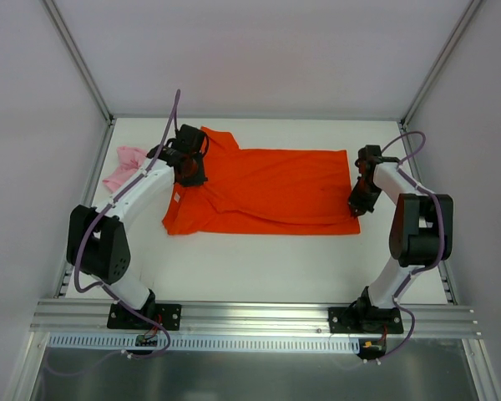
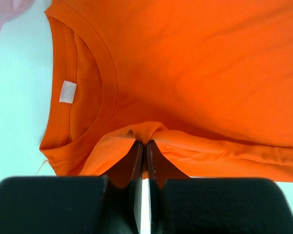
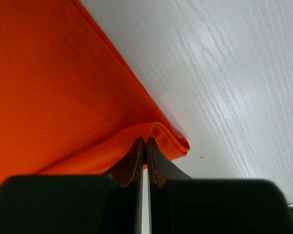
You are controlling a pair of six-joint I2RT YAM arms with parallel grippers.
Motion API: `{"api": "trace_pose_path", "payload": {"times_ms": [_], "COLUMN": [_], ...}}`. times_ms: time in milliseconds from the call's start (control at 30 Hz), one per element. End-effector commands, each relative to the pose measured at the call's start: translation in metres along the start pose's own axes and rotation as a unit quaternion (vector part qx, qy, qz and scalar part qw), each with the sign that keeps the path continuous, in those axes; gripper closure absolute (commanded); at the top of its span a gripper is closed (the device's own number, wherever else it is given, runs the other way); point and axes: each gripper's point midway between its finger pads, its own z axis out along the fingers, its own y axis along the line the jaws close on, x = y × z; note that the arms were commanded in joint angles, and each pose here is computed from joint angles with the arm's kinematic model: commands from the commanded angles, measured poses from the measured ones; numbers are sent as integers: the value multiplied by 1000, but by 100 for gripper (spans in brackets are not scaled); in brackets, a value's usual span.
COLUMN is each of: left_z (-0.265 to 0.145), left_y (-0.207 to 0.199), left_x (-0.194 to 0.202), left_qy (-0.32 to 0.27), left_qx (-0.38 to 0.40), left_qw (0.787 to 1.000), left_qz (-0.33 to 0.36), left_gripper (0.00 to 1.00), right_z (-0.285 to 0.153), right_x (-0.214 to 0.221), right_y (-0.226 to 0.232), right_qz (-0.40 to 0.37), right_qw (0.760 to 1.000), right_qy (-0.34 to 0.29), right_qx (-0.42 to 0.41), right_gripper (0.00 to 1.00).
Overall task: Fold and stack the t-shirts
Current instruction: Fold the flattened tshirt in 1/3 of the way
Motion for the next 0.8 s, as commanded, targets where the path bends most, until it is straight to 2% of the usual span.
{"api": "trace_pose_path", "payload": {"times_ms": [0, 767], "left_z": [-2, 21], "left_y": [-7, -10], "left_x": [-19, -29], "left_qy": [-21, -30], "left_qx": [16, 21], "left_qw": [1000, 999], "left_qz": [7, 10], "left_gripper": [100, 100], "right_z": [-5, 2], "right_x": [-14, -32], "right_y": [3, 24], "right_qz": [15, 68], "right_qw": [1000, 994], "right_qy": [-22, -62], "right_qx": [5, -53], "right_gripper": [99, 99]}}
